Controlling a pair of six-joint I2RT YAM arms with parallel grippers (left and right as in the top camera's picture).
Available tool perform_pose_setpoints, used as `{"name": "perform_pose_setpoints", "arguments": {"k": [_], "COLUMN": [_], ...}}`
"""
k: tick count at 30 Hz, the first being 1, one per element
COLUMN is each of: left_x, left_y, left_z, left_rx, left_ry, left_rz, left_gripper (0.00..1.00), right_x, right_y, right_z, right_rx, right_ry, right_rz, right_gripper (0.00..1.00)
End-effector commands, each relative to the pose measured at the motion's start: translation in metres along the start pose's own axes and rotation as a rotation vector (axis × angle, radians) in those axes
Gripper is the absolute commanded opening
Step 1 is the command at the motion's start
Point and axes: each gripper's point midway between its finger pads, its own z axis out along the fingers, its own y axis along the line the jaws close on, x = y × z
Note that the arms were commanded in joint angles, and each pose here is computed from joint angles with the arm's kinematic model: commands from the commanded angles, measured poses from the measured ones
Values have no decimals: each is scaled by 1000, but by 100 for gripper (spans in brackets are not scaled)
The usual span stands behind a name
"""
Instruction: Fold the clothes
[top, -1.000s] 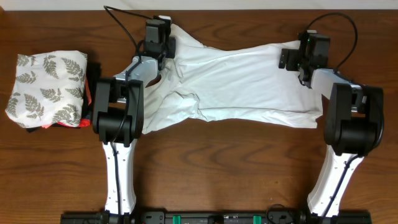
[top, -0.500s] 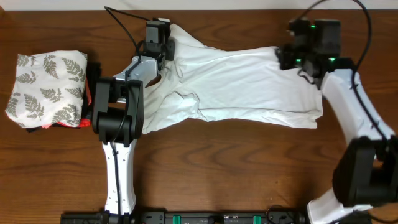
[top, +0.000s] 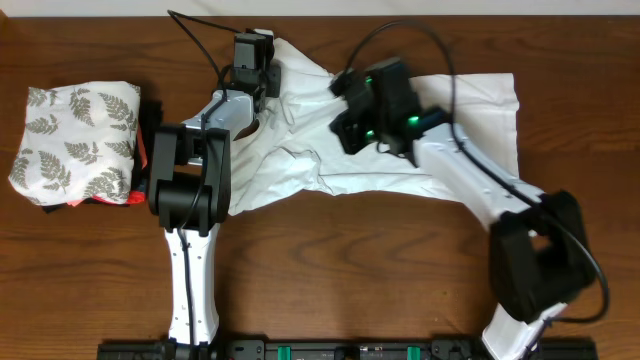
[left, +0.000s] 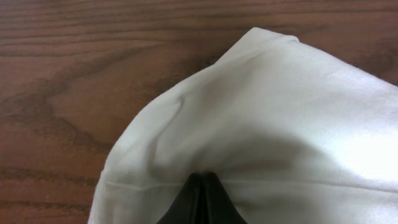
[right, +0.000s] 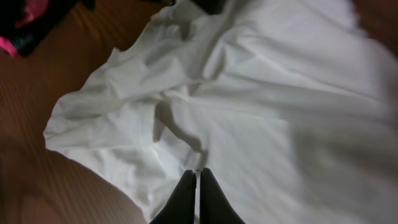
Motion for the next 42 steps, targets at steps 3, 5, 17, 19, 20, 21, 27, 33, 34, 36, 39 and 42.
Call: {"name": "perform_pose_setpoints", "arguments": {"k": [3,5,17,19,20,21,27,33,34,36,39,42], "left_x": [18,18,18,18,18,18,18,19,19,20,21,21], "left_y": [5,5,5,5,6,6,6,10,12,14,16,16], "left_z": [8,8,8,8,8,8,8,8,8,8,8,9], "left_rx": [-18,-18,-19,-19,-19,-19,-20,-24,-26,-28,-31,-25], "left_ry": [44,44,43,43,43,43,44,46,48,52,53,52], "left_rz": [-4,-4,-5,-5,-5,-5,-6,-10,-12,-14,-17,-18], "left_gripper": [6,6,6,6,6,6,6,6,6,6,6,6], "right_x": [32,44,92,102,106,110,118,101,96,85,69,56], "right_y": [22,27,56,61,64,66,70,62,62,61,54,42], "right_z": [45,57,73,71,71,71,76,80,80,77,74,75], "right_rx": [-49,-59,-92,-94,-96,-97,-81,-58,-63,-69,-55,-9], "right_ry": [87,123,289,331,347,360,382,315,298,265,219,168], "right_rz": [33,36,79,82,81,80,64,47,45,42,39,30], "right_gripper": [4,3,3,2,2,2,1,1,1,1,1,1]}}
